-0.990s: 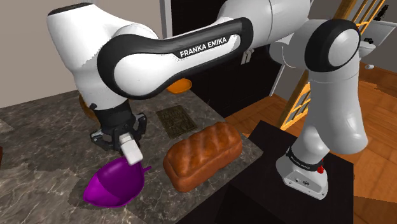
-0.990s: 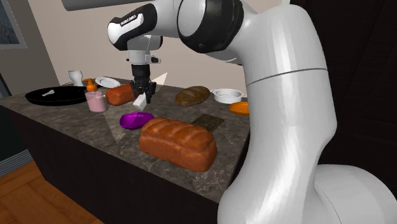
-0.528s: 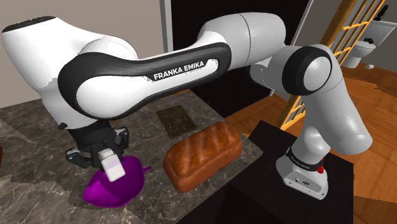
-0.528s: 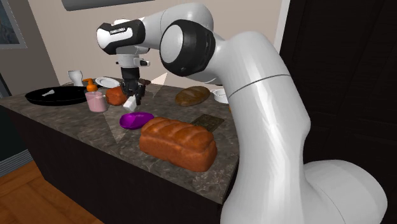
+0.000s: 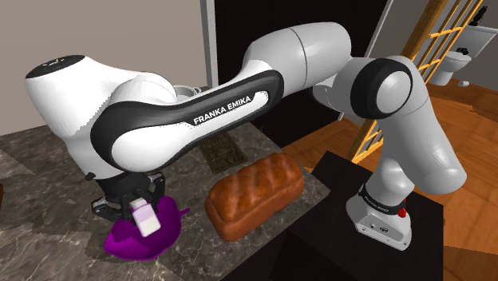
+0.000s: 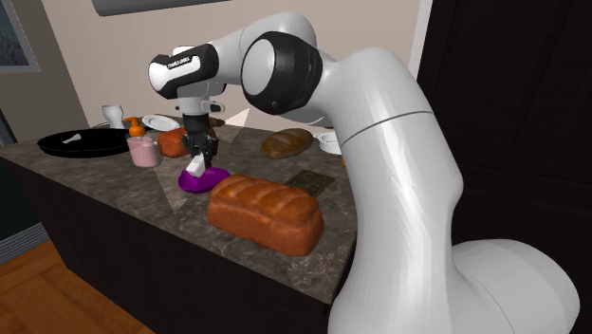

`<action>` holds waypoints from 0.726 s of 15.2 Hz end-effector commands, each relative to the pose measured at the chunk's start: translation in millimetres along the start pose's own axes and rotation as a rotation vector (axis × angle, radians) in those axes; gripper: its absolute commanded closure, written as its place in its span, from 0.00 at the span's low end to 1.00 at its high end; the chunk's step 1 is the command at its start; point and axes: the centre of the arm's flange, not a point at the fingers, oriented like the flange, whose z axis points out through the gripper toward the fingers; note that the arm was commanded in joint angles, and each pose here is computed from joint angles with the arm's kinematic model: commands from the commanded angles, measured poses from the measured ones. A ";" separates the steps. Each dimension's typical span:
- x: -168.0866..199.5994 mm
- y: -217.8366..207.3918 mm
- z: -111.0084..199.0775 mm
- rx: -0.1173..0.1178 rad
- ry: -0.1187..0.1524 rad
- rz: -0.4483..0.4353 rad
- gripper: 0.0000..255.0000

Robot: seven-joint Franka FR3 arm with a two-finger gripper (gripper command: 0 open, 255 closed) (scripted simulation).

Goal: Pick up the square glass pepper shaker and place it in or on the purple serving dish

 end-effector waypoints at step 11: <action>0.6 -0.4 12.1 0.000 0.000 0.000 0.00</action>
